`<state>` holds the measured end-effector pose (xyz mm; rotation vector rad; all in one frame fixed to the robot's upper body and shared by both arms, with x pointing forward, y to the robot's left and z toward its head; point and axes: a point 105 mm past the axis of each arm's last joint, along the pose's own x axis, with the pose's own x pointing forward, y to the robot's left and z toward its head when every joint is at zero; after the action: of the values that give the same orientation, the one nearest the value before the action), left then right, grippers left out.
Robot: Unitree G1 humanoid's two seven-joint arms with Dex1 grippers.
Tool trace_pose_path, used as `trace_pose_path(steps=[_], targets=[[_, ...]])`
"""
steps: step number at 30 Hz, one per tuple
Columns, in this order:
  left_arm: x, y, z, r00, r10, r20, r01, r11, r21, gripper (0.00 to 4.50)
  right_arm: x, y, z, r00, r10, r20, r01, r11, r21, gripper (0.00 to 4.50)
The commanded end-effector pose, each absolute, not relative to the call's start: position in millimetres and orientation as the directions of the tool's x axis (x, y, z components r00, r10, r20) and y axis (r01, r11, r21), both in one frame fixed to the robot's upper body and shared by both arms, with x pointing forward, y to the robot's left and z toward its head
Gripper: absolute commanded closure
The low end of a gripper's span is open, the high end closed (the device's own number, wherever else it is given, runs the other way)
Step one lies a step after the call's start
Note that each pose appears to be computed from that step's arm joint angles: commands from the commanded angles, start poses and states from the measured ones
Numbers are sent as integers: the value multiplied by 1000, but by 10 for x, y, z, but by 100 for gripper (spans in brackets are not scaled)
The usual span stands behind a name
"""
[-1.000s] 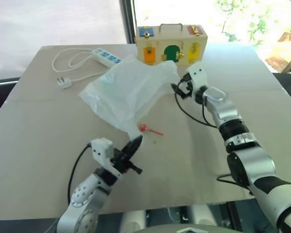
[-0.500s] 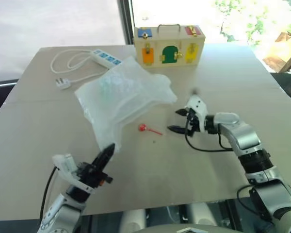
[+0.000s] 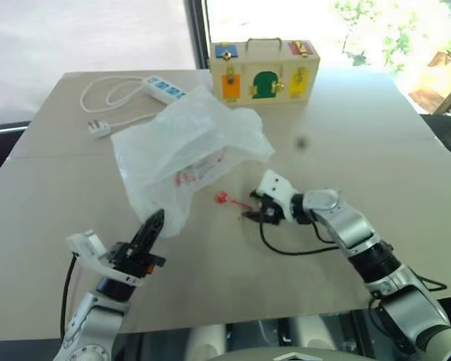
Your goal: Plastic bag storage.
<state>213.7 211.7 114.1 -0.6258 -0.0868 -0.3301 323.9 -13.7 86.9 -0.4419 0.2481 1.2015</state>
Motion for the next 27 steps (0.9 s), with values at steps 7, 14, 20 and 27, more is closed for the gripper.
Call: trace_pose_path(steps=[7, 14, 20, 27], targets=[[2112, 2170, 1181, 947, -244, 209, 320, 773, -548, 450, 3291, -160, 915, 349, 845, -405, -931, 262, -254, 444], [2098, 2106, 1218, 948, -237, 211, 316, 774, -548, 450, 3249, 43, 1335, 241, 927, -288, -952, 168, -257, 444], [2101, 2060, 1243, 948, -238, 210, 316, 775, -547, 450, 3478, 323, 1615, 267, 931, -248, -934, 187, -304, 444], [2137, 2033, 1253, 947, -240, 215, 320, 776, -544, 450, 3766, 800, 2286, 418, 908, 15, -855, 399, -332, 363]])
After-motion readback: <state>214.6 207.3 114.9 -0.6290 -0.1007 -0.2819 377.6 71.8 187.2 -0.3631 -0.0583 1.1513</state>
